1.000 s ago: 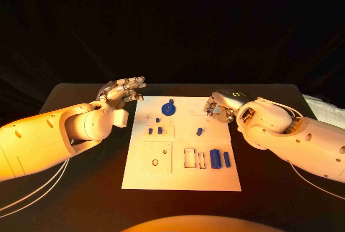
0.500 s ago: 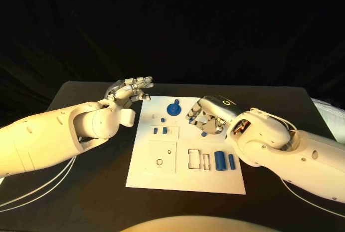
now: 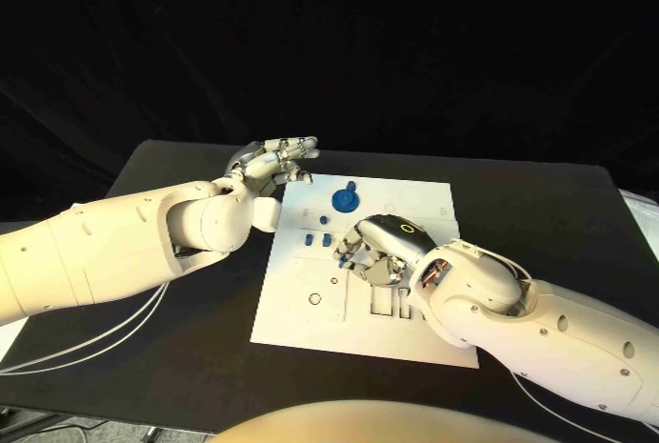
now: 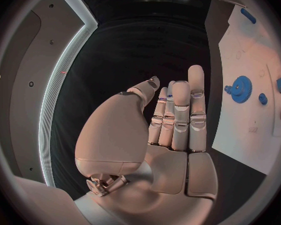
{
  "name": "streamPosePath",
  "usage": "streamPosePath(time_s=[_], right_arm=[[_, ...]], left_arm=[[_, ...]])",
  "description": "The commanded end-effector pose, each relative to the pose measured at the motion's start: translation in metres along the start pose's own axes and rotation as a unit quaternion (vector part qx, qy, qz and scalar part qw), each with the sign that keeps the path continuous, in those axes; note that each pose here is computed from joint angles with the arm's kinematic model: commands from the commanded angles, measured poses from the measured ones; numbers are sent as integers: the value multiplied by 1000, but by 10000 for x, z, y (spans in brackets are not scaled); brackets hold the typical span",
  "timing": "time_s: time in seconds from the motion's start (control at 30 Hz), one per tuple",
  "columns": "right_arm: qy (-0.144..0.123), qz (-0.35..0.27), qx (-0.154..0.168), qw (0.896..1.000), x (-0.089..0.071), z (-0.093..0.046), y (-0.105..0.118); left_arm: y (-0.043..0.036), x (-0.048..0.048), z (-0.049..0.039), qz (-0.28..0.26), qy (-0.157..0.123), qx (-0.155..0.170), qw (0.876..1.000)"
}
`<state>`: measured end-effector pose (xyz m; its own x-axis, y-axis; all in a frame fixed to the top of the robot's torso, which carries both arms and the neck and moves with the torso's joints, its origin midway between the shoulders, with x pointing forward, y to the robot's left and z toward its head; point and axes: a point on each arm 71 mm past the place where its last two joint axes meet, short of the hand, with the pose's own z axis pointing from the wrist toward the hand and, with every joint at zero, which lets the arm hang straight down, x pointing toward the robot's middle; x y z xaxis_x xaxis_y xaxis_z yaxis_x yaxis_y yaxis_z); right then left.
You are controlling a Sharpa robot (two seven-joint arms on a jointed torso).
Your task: Assemble the parts on the task board
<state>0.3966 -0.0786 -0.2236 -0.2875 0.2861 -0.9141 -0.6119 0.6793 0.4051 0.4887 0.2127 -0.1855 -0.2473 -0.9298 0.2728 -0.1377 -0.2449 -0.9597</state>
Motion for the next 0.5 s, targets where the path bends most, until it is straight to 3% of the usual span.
streamPosePath(time_s=[0.03,0.5], right_arm=[[26,-1,-2,1000,94,19,-24],[48,3,-1,999,222,45,-14]], left_arm=[[-2,44,2,-2,10,2,1000],[2,38,10,-2,9,1,1000]])
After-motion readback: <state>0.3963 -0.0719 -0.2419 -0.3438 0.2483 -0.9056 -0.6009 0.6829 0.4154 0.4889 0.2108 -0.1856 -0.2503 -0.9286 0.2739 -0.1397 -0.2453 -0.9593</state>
